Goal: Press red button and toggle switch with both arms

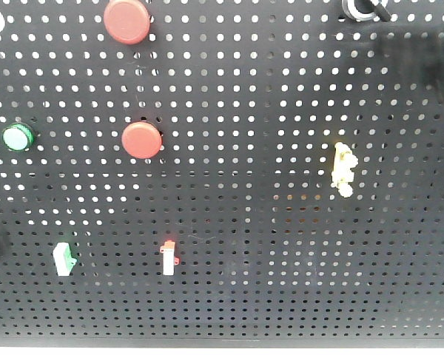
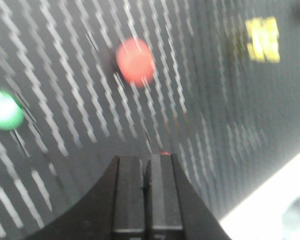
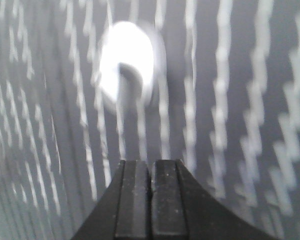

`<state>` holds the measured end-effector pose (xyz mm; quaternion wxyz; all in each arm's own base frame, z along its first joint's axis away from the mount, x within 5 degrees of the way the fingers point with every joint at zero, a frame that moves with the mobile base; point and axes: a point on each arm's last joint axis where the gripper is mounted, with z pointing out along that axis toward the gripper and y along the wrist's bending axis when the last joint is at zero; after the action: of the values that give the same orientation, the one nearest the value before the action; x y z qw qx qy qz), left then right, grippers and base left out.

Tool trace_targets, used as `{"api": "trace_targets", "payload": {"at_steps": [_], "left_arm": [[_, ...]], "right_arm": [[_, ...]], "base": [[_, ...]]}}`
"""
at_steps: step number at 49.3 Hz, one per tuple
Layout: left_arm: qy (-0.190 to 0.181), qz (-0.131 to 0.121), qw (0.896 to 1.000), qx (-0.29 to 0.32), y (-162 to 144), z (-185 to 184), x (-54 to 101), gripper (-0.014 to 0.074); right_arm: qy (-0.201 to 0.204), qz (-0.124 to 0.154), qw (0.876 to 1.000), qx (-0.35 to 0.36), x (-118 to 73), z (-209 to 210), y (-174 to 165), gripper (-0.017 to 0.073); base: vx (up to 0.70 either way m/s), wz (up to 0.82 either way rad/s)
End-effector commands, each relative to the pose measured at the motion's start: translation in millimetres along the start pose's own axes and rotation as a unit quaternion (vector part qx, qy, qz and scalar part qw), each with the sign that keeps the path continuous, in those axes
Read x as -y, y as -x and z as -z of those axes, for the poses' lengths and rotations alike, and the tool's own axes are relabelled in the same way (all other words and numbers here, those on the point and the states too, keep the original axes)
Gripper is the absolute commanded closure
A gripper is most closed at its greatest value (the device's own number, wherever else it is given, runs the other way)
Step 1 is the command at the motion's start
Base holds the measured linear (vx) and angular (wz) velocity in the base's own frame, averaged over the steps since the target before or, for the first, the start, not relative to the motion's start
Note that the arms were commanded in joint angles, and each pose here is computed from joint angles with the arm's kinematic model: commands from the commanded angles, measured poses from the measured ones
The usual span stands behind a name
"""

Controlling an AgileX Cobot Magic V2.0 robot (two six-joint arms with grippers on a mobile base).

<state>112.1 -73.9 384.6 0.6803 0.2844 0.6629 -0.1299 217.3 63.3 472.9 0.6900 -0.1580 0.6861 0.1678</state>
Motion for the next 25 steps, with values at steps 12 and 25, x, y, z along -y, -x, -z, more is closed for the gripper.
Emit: {"api": "trace_targets", "payload": {"at_steps": [12, 25], "left_arm": [[0.003, 0.085, 0.996, -0.014, -75, 31, 16.9, 0.0592], [0.024, 0.104, 0.993, 0.039, -126, 53, 26.1, 0.0592]], "right_arm": [[-0.078, 0.096, 0.992, 0.013, -15.7, 100, -73, 0.0562], [-0.127, 0.097, 0.985, 0.071, -25.2, 161, -144, 0.0562]], "base": [[0.00, 0.00], [0.00, 0.00]]}}
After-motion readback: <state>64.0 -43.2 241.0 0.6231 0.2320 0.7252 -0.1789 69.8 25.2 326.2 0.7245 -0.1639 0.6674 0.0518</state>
